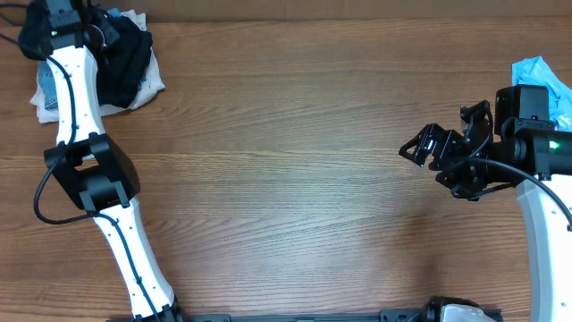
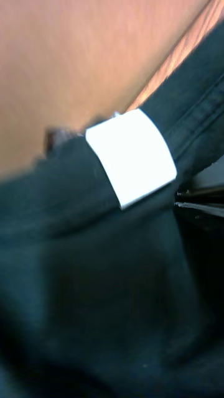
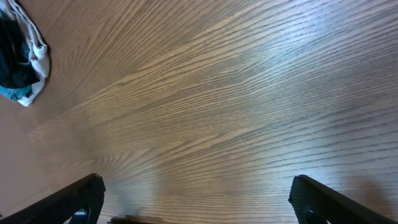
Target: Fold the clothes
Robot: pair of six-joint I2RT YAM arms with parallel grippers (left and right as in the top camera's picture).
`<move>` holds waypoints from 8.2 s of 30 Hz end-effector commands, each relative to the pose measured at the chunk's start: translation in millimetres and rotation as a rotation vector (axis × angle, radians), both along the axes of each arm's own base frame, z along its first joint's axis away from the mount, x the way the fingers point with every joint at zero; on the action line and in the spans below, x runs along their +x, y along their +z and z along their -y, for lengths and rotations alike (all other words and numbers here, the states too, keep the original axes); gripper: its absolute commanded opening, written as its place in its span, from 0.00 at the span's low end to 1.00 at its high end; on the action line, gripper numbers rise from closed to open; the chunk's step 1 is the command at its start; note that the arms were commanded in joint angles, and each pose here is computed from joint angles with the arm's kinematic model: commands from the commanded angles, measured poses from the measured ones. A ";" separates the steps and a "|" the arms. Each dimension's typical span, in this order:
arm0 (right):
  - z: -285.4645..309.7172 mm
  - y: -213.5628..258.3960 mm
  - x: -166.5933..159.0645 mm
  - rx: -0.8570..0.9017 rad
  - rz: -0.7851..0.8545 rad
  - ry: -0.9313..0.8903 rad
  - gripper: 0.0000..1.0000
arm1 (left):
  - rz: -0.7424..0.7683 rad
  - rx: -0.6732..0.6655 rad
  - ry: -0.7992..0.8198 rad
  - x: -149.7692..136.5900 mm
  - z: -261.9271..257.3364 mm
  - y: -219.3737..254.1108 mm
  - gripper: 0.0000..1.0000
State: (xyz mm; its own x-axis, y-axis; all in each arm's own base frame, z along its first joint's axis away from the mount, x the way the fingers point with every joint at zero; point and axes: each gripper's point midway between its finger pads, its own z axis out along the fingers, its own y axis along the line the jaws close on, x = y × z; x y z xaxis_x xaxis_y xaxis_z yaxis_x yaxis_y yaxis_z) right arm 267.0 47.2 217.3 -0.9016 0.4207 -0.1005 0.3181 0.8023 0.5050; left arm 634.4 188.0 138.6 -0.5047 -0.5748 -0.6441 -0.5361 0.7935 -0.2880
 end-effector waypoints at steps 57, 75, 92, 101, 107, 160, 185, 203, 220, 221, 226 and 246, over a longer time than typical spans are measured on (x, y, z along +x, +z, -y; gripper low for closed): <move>0.5 -2.5 -7.8 -0.021 -0.008 0.054 1.00 | 0.207 0.248 -0.136 10.9 35.5 130.6 0.53; 0.5 -2.6 -8.2 -0.024 -0.004 0.065 1.00 | -0.057 0.204 -0.125 19.3 24.9 -20.1 0.72; 1.3 31.0 -1.9 -0.034 0.161 0.017 1.00 | 0.385 0.182 -0.241 -32.8 74.7 245.8 1.00; -3.5 91.0 -44.6 -0.067 0.415 0.012 1.00 | 0.508 0.041 -0.515 -144.9 153.6 354.0 1.00; 4.3 107.3 -96.8 -0.103 0.483 -0.119 1.00 | 0.484 -0.048 -0.630 -235.6 194.6 382.1 1.00; 19.0 144.5 -199.8 -0.247 0.918 -0.250 1.00 | 0.573 0.185 -0.694 -595.8 266.0 238.1 1.00; 18.4 132.2 -204.2 -0.247 0.864 -0.245 1.00 | 0.393 0.073 -0.691 -563.8 259.3 181.9 1.00; 23.9 102.9 -217.3 -0.281 0.731 -0.257 1.00 | 0.393 0.073 -0.691 -563.8 259.3 181.9 1.00; 9.3 94.7 -116.1 -0.334 1.028 -0.002 1.00 | 0.393 0.073 -0.691 -563.8 259.3 181.9 1.00; 9.4 92.0 -110.9 -0.339 1.047 0.004 1.00 | 0.393 0.073 -0.691 -563.8 259.3 181.9 1.00; 7.0 81.3 -93.7 -0.386 1.190 0.051 1.00 | 0.393 0.073 -0.691 -563.8 259.3 181.9 1.00; 17.8 32.6 -39.1 -0.325 1.409 -0.136 1.00 | 0.393 0.073 -0.691 -563.8 259.3 181.9 1.00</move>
